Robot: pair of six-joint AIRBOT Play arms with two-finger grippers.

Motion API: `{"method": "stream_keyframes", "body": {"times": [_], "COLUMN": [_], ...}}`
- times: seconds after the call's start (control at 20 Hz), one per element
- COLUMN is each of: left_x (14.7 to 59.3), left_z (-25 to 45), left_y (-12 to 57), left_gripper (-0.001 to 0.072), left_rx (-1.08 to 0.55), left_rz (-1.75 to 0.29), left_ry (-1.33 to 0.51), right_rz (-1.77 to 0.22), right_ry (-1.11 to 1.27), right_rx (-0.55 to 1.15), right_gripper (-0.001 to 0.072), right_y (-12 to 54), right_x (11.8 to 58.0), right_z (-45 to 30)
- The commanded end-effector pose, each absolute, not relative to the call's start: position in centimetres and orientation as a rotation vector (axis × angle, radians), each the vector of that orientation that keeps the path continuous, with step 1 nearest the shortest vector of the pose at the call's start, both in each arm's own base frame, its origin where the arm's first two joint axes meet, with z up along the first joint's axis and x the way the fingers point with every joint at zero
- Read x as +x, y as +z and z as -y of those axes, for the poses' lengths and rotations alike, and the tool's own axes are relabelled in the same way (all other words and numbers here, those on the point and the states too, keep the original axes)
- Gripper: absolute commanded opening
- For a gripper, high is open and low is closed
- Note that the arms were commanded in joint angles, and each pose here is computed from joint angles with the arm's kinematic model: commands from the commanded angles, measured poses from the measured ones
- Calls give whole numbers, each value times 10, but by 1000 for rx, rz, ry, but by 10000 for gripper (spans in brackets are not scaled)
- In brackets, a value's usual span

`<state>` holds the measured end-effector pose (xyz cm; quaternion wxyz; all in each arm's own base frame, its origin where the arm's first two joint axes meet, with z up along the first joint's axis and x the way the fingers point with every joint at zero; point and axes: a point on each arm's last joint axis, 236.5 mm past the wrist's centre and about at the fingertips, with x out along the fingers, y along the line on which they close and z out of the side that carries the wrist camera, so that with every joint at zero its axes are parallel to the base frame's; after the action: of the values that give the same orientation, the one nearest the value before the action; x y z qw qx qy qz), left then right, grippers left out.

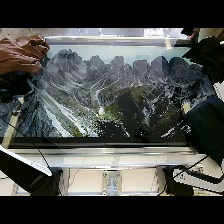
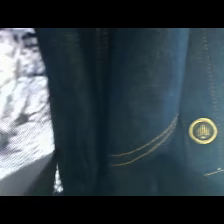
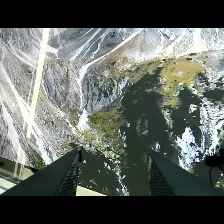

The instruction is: Fold the clothes and pants, and hang the long-sleeved shirts on hangers.

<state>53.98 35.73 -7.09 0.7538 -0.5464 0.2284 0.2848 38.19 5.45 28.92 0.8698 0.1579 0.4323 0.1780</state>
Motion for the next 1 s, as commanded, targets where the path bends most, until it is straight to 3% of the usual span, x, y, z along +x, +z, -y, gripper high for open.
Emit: {"method": "stream_keyframes", "body": {"times": [0.0,0.15,0.3,0.5,0.75,0.95], "left_x": [552,550,542,534,530,506], "left_z": [-355,-340,-305,-237,-77,108], "left_y": [-70,-59,-31,53,170,191], "left_gripper": [51,23,22,22,22,22], "left_rx": [-1195,-1174,-1050,-903,-680,-539], "left_rz": [-457,-513,-640,-713,-718,-833], "left_ry": [602,551,402,190,-132,-465], "right_rz": [-894,-898,-902,-917,-958,-953], "right_ry": [364,338,297,249,110,25], "right_rx": [303,291,274,140,-63,-179], "right_gripper": [447,447,447,447,447,447], "right_y": [287,285,281,272,259,261], "right_x": [388,389,391,390,387,390], "right_z": [-61,-55,-45,-23,26,55]}}
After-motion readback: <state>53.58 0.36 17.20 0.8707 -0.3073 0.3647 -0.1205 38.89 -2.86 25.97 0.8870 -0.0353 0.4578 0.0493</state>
